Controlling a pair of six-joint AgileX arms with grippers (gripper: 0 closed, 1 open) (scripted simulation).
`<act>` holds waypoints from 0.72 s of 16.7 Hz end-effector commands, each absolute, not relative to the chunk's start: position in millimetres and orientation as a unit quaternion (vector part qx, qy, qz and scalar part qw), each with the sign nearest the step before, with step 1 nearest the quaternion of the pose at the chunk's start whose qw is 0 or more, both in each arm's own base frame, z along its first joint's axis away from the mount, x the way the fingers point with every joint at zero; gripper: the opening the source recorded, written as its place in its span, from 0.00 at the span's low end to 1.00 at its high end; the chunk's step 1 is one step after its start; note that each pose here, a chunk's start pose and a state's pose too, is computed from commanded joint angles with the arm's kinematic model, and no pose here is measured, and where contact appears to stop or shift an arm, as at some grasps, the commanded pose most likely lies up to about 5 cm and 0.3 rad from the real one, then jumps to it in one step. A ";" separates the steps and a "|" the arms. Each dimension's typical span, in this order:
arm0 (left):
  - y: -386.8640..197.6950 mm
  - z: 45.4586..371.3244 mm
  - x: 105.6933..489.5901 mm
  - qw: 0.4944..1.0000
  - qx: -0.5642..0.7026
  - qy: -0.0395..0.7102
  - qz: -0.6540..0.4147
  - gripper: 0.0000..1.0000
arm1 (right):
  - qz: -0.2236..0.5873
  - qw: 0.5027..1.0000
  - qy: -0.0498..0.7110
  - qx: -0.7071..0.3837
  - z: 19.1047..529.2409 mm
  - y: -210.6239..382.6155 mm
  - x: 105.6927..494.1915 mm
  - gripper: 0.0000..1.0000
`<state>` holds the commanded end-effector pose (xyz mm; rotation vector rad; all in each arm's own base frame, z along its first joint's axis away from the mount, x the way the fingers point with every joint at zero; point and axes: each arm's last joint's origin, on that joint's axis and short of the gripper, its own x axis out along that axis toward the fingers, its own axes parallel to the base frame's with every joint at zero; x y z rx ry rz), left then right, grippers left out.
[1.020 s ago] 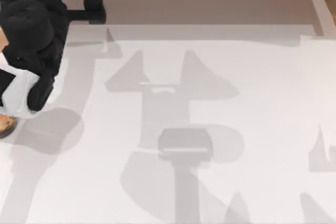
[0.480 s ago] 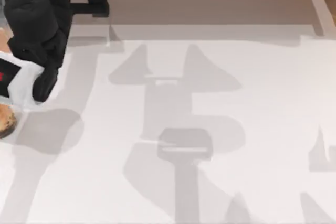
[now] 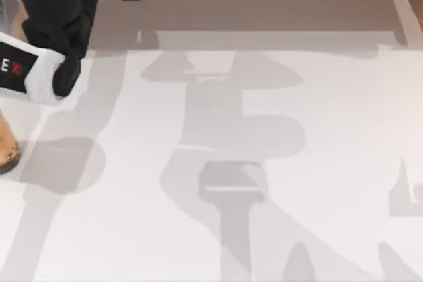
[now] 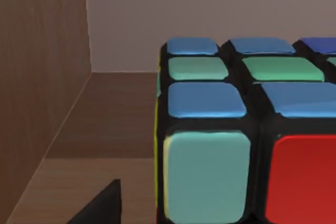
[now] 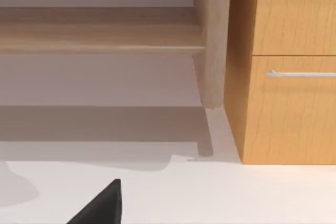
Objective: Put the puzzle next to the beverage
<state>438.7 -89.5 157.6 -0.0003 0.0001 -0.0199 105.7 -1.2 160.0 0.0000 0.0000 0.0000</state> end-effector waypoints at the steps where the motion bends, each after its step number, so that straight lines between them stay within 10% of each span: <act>1: -89.5 157.6 438.7 1.000 0.000 0.000 -0.010 1.00 | 0.000 1.000 0.000 0.000 160.0 -1.2 105.7 1.00; 3: -89.5 157.6 438.7 1.000 0.000 0.000 -0.010 1.00 | 0.000 1.000 0.000 0.000 160.0 -1.2 105.7 1.00; 12: -89.5 157.6 438.7 1.000 0.000 0.000 -0.010 0.32 | 0.000 1.000 0.000 0.000 160.0 -1.2 105.7 1.00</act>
